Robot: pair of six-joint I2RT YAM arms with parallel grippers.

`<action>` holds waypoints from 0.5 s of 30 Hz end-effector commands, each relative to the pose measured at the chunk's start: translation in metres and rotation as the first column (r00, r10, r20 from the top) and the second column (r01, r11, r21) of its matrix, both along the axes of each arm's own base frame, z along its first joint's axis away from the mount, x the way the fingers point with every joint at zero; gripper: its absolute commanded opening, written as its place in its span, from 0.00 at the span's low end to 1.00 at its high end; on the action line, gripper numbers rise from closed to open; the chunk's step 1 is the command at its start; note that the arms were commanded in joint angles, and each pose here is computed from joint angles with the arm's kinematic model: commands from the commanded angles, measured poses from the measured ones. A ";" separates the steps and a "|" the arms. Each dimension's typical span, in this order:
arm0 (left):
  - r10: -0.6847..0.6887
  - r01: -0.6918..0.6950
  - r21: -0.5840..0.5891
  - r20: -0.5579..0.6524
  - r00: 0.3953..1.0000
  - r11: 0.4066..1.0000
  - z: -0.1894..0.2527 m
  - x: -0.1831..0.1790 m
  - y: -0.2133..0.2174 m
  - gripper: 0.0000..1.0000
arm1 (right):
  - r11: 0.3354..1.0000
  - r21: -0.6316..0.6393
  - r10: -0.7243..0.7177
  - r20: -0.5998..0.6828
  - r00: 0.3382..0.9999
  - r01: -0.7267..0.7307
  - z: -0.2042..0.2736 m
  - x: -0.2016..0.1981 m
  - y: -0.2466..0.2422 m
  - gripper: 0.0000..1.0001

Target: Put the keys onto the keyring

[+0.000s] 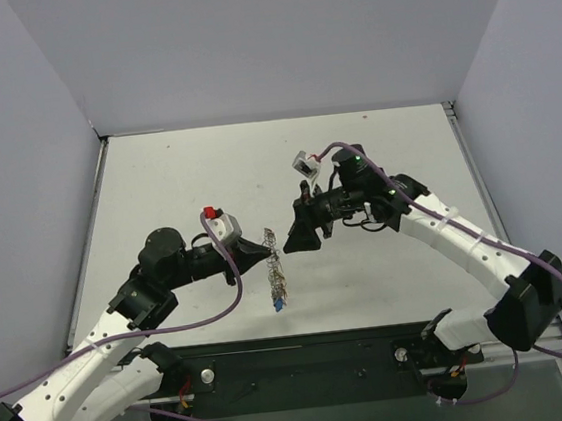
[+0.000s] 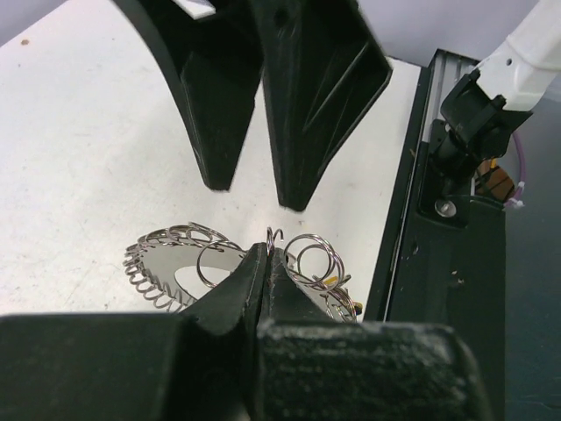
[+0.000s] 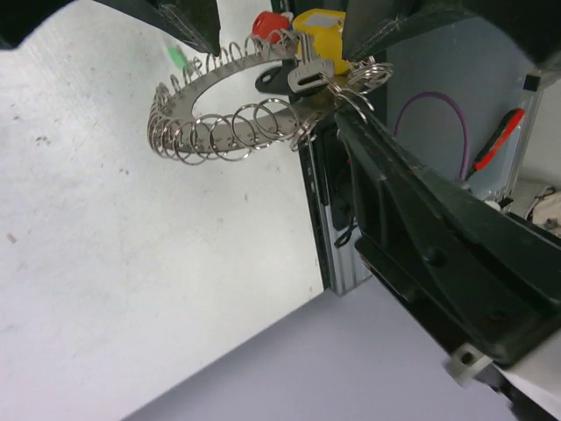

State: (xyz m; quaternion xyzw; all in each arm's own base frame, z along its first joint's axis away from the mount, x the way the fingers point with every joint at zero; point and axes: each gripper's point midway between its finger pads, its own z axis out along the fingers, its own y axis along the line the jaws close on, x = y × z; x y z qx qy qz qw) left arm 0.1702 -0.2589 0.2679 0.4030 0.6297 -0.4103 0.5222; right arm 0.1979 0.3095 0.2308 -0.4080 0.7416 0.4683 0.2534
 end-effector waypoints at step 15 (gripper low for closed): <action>-0.099 0.182 -0.383 0.227 0.969 0.906 0.086 -0.026 -0.013 0.00 | 0.944 0.303 0.048 0.269 0.962 -0.132 0.115 -0.023 -0.002 0.50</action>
